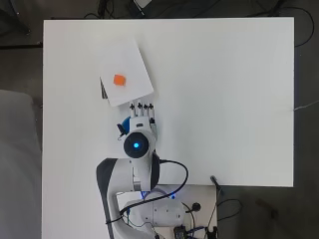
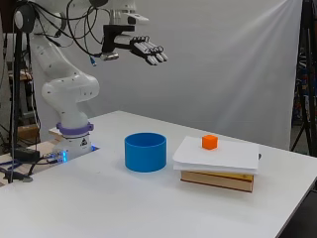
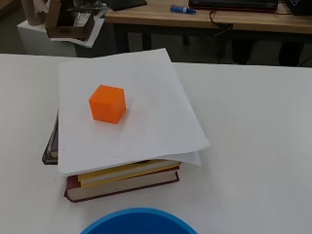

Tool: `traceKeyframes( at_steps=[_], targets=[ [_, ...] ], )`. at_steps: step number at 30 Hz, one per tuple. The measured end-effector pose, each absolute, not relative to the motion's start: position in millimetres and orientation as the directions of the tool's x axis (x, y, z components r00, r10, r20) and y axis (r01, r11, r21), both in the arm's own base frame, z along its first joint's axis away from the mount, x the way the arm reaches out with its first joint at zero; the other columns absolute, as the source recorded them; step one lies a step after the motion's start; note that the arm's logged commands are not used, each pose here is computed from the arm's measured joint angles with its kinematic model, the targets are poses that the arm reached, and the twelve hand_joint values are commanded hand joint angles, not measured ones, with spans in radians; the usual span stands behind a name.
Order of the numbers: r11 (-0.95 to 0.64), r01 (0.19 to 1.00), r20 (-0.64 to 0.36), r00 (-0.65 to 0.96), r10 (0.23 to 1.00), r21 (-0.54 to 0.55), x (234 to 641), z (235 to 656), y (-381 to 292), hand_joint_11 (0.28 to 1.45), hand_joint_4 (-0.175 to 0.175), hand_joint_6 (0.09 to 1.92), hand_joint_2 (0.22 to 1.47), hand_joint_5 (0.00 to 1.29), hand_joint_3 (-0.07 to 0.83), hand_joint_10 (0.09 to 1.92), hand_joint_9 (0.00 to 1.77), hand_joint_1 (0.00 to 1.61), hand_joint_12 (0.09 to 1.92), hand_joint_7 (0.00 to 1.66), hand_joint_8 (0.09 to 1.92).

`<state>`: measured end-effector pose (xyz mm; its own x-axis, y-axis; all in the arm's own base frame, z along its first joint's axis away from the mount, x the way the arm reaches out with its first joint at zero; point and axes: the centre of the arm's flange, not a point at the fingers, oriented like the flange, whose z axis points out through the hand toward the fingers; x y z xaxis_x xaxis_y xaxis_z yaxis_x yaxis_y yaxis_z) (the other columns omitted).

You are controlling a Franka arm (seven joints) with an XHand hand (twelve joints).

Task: Teleoperate dual arm-hand system to pick and place objects

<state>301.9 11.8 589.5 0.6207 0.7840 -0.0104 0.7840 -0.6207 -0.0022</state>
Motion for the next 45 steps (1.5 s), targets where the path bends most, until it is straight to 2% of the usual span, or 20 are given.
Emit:
traceKeyframes(
  at_steps=[5, 11, 14, 16, 19, 24, 28, 32, 36, 41, 45],
  targets=[
    [-0.599, 0.801, -0.078, 0.598, 0.798, 0.009, 305, 583, 62, 0.48, 0.089, 0.09, 1.09, 0.38, 0.01, 0.09, 0.52, 0.19, 0.09, 0.4, 0.09],
    [-0.62, 0.783, -0.125, 0.61, 0.782, -0.057, 357, 544, 83, 0.49, 0.097, 0.09, 1.11, 0.4, 0.007, 0.09, 0.53, 0.21, 0.09, 0.41, 0.09],
    [-0.632, 0.77, -0.111, 0.623, 0.774, -0.087, 391, 519, 88, 0.5, 0.095, 0.09, 1.1, 0.4, 0.001, 0.09, 0.54, 0.24, 0.09, 0.41, 0.09],
    [-0.638, 0.765, -0.098, 0.631, 0.77, -0.091, 413, 502, 92, 0.51, 0.087, 0.09, 1.09, 0.33, -0.004, 0.09, 0.53, 0.24, 0.09, 0.38, 0.09],
    [-0.641, 0.766, -0.027, 0.64, 0.768, -0.055, 435, 480, 97, 0.55, 0.077, 0.09, 1.09, 0.33, -0.001, 0.09, 0.58, 0.27, 0.09, 0.43, 0.09],
    [-0.605, 0.795, 0.115, 0.597, 0.794, 0.048, 440, 433, 96, 0.56, 0.06, 0.09, 1.08, 0.33, -0.006, 0.09, 0.58, 0.28, 0.09, 0.42, 0.09],
    [-0.563, 0.82, 0.175, 0.542, 0.822, 0.102, 438, 392, 96, 0.56, 0.053, 0.09, 1.05, 0.35, -0.011, 0.09, 0.56, 0.33, 0.09, 0.41, 0.09],
    [-0.515, 0.856, 0.14, 0.506, 0.851, 0.038, 424, 350, 94, 0.54, 0.025, 0.09, 1.04, 0.3, -0.009, 0.09, 0.52, 0.35, 0.09, 0.37, 0.09],
    [-0.487, 0.873, 0.111, 0.487, 0.866, -0.023, 436, 334, 104, 0.52, 0.006, 0.09, 1.04, 0.25, -0.005, 0.09, 0.47, 0.28, 0.09, 0.32, 0.09],
    [-0.434, 0.9, 0.101, 0.435, 0.895, -0.034, 440, 326, 116, 0.51, 0.001, 0.09, 1.05, 0.28, 0.001, 0.09, 0.47, 0.27, 0.09, 0.33, 0.09],
    [-0.468, 0.882, 0.077, 0.471, 0.879, -0.054, 449, 324, 115, 0.51, 0.003, 0.09, 1.07, 0.32, 0.009, 0.09, 0.48, 0.28, 0.09, 0.34, 0.09]
  ],
)
